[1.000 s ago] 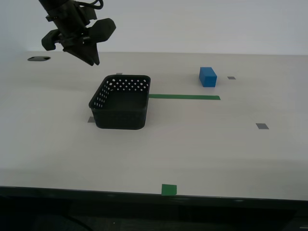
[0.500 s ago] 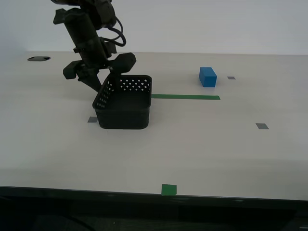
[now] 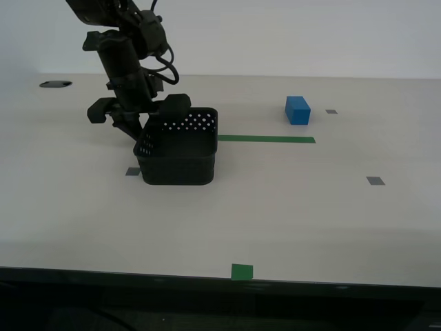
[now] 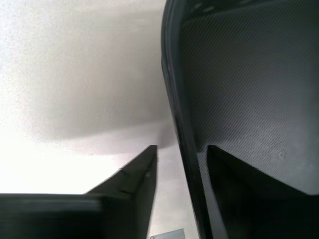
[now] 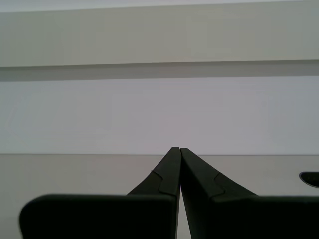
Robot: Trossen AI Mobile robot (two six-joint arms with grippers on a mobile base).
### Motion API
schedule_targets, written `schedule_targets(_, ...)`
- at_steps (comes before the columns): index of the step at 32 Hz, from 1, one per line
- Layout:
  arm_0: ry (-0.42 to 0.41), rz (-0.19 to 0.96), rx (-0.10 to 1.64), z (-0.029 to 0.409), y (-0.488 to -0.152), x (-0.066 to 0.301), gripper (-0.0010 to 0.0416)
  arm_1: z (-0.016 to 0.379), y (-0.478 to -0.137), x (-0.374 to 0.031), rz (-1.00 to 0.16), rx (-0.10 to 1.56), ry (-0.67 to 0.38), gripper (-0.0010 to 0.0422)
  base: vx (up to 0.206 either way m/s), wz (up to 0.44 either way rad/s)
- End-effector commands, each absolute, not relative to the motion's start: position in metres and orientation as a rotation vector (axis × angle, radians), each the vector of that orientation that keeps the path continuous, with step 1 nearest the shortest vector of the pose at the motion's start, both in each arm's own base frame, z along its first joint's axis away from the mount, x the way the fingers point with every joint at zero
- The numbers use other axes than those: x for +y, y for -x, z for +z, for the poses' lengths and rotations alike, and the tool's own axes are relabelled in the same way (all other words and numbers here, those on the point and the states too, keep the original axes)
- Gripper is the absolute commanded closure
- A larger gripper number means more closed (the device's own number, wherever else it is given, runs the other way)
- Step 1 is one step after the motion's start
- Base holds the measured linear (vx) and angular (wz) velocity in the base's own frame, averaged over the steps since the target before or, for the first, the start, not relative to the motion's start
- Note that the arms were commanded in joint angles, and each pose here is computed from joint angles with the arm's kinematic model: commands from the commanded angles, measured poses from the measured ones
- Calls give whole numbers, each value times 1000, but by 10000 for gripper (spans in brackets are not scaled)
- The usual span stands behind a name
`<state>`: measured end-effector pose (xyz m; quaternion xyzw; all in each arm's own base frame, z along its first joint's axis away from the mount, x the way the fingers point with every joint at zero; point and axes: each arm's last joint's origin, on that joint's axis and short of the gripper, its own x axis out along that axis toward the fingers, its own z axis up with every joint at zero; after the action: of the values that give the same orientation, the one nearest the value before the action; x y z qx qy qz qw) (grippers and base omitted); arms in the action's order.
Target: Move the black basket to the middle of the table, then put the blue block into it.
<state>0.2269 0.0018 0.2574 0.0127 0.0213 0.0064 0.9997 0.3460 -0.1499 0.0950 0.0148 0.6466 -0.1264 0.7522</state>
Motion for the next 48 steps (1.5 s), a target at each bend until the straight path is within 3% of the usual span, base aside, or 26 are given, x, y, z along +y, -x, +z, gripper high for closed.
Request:
schedule_targets(1,-27,13,39,258,-227,2,405,95,-348,-151,-277,1390,-26,352,0,0)
schedule_targets(4,-27,13,39,258,-227,2,405,96,-351,-152,-288,1359,-23,415,0,0)
schedule_targets(15,-27,13,40,258,-227,2,405,109,-359,-167,-326,1298,-28,413,0,0)
schedule_targets(17,-27,14,40,258,-227,2,406,124,-366,-182,-367,1243,-41,413,0,0)
schedule_targets(23,-27,14,59,256,-227,2,406,115,-393,-226,-423,1326,-105,413,0,0)
schedule_targets(31,-29,14,115,251,-226,2,405,130,-423,-291,-516,1282,-155,413,0,0)
schedule_targets(48,-51,17,117,251,-226,3,405,121,-423,-287,-502,1378,-228,412,0,0)
